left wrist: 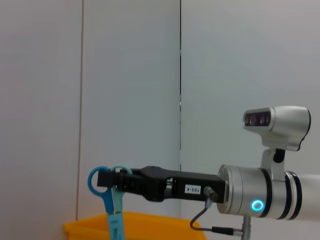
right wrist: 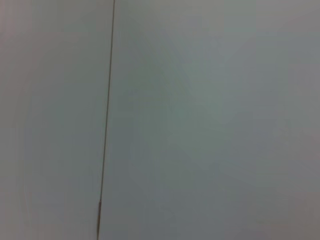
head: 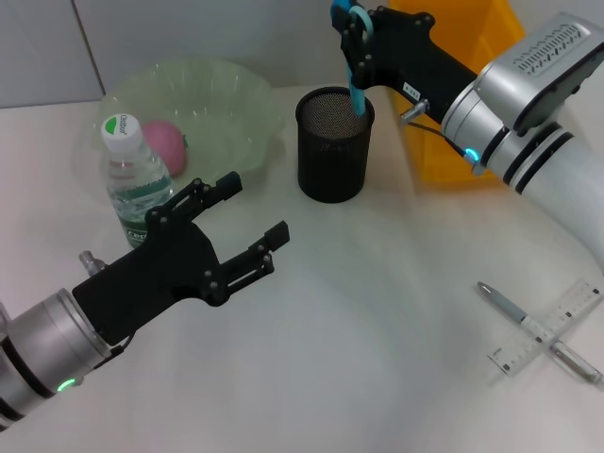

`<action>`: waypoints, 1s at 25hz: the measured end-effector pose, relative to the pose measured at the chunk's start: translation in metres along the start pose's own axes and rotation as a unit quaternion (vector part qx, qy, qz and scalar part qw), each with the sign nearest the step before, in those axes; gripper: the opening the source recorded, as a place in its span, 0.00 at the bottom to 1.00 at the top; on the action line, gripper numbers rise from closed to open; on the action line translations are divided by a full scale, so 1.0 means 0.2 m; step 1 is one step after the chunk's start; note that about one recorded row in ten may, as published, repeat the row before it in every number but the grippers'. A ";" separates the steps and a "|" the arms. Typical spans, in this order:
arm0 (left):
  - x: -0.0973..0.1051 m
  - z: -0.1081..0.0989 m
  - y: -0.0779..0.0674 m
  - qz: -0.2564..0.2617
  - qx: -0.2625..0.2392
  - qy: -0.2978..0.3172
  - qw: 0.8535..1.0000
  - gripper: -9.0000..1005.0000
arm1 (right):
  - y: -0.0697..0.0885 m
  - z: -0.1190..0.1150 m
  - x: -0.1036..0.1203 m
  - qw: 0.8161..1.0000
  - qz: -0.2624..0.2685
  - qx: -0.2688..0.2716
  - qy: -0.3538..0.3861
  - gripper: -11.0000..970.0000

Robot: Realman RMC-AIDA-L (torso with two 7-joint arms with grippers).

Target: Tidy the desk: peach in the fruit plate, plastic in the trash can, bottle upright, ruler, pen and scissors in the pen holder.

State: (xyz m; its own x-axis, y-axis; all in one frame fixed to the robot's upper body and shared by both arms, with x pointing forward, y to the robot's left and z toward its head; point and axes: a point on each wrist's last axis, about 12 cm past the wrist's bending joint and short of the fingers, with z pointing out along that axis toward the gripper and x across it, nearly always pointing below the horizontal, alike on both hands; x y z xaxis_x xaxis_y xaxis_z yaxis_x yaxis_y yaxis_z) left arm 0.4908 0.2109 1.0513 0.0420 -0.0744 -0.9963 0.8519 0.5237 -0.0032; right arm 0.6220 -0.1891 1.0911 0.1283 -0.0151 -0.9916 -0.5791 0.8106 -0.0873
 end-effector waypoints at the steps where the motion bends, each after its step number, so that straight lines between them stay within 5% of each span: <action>1: 0.00 0.00 0.00 0.000 0.001 0.000 1.000 0.79 | 0.00 0.00 0.00 1.000 0.000 0.000 0.000 0.10; 15: 0.00 0.06 0.02 -0.007 0.010 0.006 1.000 0.78 | 0.01 0.00 0.01 1.000 -0.002 -0.006 0.004 0.13; 25: 0.01 0.04 0.02 -0.013 0.005 0.009 1.000 0.78 | 0.01 -0.06 -0.01 0.999 0.026 -0.013 -0.033 0.37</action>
State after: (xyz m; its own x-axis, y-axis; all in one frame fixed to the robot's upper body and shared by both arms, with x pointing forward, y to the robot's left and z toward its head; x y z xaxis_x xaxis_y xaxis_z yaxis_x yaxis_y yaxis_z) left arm 0.4995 0.2055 1.0502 0.0110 -0.0731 -0.9973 0.8582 0.5125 -0.0281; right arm 0.6110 -0.1943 1.0924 0.1499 0.0664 -0.9865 -0.6070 0.7938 -0.0388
